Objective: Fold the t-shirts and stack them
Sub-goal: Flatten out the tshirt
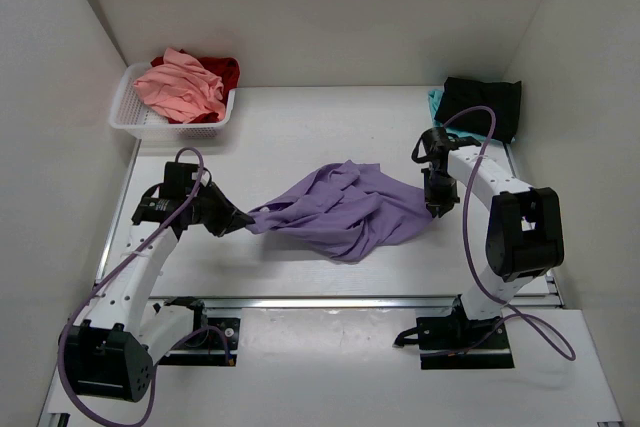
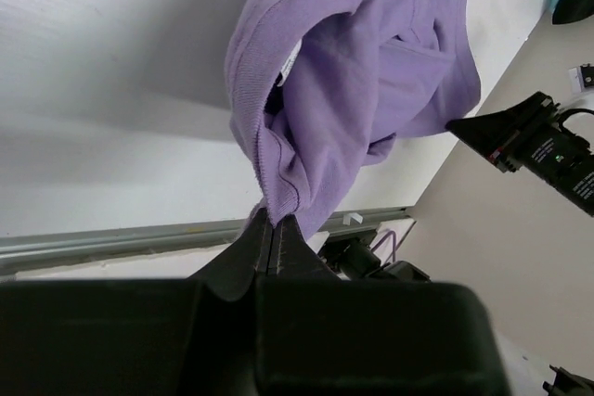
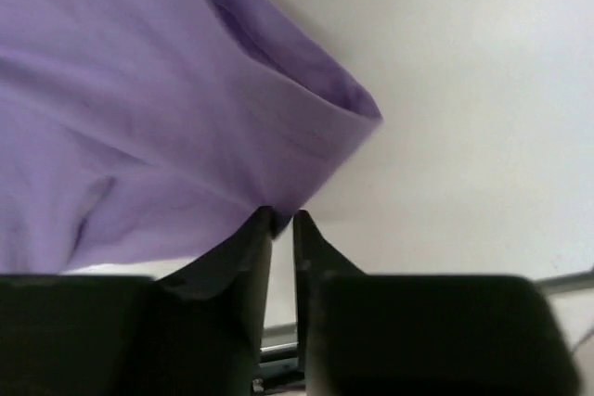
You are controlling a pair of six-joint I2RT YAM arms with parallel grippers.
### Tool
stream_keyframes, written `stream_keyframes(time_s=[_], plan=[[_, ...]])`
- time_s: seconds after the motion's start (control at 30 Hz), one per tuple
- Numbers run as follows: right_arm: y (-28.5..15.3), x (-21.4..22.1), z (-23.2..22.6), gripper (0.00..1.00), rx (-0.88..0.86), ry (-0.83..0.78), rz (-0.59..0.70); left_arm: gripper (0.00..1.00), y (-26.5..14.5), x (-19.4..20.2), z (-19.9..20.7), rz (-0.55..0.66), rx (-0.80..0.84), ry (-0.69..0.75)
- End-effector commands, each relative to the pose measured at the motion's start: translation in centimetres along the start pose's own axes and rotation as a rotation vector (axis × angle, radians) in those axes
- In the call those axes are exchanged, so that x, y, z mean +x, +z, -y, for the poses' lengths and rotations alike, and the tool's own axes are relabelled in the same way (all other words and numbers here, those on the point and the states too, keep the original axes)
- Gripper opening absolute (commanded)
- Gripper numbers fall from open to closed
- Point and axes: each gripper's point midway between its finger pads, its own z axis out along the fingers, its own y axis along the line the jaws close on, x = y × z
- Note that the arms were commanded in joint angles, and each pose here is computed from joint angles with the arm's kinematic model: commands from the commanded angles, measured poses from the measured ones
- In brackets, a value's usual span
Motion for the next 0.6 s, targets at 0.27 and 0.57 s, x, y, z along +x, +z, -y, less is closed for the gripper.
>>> stream_keyframes(time_s=[0.27, 0.57], plan=[[-7.1, -10.1, -12.7, 0.25, -0.404, -0.216, 0.301, 0.0, 1.3, 0.0, -0.1, -0.046, 0.029, 0.039], [-3.1, -8.5, -20.3, 0.34, -0.575, -0.438, 0.213, 0.0, 1.0, -0.4, -0.6, -0.061, 0.022, 0.04]])
